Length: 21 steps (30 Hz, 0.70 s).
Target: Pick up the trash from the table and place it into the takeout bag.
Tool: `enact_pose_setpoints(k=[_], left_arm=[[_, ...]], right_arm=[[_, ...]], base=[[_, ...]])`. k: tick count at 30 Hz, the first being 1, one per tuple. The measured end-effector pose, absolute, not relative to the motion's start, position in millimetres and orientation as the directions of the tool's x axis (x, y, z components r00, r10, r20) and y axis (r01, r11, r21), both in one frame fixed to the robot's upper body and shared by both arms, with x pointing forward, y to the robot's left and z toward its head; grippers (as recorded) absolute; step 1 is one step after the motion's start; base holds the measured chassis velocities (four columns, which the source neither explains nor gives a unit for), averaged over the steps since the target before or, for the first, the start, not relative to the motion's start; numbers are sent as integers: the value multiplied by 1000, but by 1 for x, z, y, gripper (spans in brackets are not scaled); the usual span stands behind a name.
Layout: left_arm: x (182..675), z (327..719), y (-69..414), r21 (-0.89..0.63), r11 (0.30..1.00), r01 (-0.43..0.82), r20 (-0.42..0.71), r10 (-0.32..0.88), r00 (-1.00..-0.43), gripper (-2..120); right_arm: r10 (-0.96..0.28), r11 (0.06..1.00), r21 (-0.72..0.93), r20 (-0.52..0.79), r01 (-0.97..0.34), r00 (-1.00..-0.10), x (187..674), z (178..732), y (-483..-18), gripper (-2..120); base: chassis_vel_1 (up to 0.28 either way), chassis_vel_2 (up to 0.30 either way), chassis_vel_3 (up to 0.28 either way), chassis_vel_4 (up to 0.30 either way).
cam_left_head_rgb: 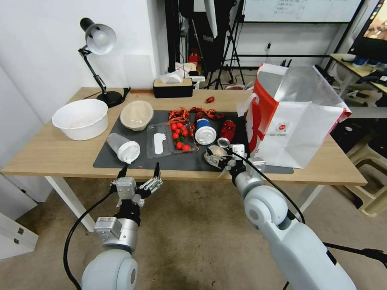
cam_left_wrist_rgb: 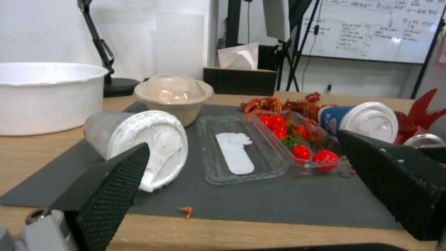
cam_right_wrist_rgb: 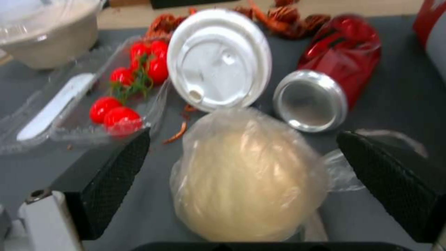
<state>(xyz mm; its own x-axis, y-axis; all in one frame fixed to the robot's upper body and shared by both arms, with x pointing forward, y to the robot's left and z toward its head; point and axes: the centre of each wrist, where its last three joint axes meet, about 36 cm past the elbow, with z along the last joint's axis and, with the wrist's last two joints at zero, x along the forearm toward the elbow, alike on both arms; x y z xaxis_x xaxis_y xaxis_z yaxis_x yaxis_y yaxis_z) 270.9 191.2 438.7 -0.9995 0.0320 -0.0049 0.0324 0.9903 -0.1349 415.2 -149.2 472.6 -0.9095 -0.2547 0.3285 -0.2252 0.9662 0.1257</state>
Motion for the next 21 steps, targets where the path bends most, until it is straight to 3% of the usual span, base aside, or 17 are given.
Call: enact_pose_setpoints(k=[3,11,14,16,17,20,21], left_arm=[[271,438,191,-133,991,30,-6,30,-1000,100],[271,436,192,-126,992,25,-8,24,-1000,100],[272,433,192,-122,992,23,-11,22,-1000,100],[272,433,192,-122,992,23,-11,21,-1000,100],[272,432,192,-120,993,22,-11,21,-1000,100],[272,432,192,-118,993,22,-11,20,-1000,100],[272,430,192,-112,993,21,-12,20,-1000,100]], right_arm=[[-253,967,119,350,-225,-902,417,472,-146,99],[-251,968,112,389,-225,-887,421,469,-140,78],[-246,969,106,402,-222,-882,422,468,-139,63],[-246,969,106,402,-222,-882,422,468,-139,63],[-244,970,105,404,-221,-881,421,467,-139,54],[-243,970,105,405,-220,-881,421,467,-139,49],[-239,971,102,407,-216,-882,421,466,-140,39]], base=[[0,0,0,0],[0,0,0,0],[0,0,0,0],[0,0,0,0],[0,0,0,0],[0,0,0,0],[0,0,0,0]])
